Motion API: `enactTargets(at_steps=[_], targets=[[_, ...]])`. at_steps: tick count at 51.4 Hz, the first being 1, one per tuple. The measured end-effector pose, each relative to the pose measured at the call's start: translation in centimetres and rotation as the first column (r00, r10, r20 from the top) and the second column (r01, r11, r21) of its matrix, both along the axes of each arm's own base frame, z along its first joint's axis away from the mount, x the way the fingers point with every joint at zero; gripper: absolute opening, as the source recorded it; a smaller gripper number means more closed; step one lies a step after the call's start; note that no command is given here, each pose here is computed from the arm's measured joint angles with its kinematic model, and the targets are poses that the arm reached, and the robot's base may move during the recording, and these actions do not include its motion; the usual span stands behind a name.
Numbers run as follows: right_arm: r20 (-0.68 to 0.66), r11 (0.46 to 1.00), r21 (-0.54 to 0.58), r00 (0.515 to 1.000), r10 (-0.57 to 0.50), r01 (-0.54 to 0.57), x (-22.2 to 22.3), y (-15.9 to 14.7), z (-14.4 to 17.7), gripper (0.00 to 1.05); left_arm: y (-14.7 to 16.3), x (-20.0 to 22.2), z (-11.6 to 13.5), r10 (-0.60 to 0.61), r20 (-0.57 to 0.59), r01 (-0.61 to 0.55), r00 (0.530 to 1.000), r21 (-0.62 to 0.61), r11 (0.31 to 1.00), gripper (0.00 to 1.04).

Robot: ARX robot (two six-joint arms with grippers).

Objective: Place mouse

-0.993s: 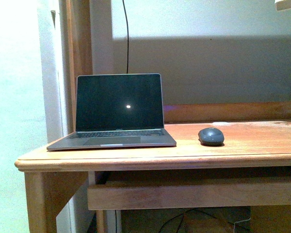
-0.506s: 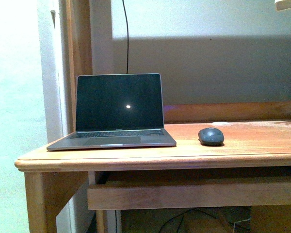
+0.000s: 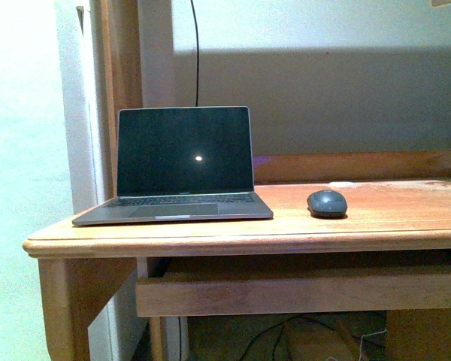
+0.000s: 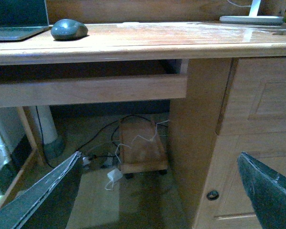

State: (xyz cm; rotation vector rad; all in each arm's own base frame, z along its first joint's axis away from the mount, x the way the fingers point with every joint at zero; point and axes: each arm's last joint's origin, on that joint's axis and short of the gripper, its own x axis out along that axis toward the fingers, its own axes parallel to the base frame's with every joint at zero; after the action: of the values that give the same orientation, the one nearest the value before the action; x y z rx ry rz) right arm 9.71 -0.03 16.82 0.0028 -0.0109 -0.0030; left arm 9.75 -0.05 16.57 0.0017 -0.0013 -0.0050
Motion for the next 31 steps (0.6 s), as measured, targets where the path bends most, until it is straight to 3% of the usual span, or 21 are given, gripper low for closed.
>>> enactTargets(at_steps=[31], targets=[[0.0,1.0,0.0,1.0,0.0,0.0,0.0,0.0,0.0,0.97,0.0,0.0,0.0,0.0,0.0,0.0,1.0,0.0,1.0,0.97]])
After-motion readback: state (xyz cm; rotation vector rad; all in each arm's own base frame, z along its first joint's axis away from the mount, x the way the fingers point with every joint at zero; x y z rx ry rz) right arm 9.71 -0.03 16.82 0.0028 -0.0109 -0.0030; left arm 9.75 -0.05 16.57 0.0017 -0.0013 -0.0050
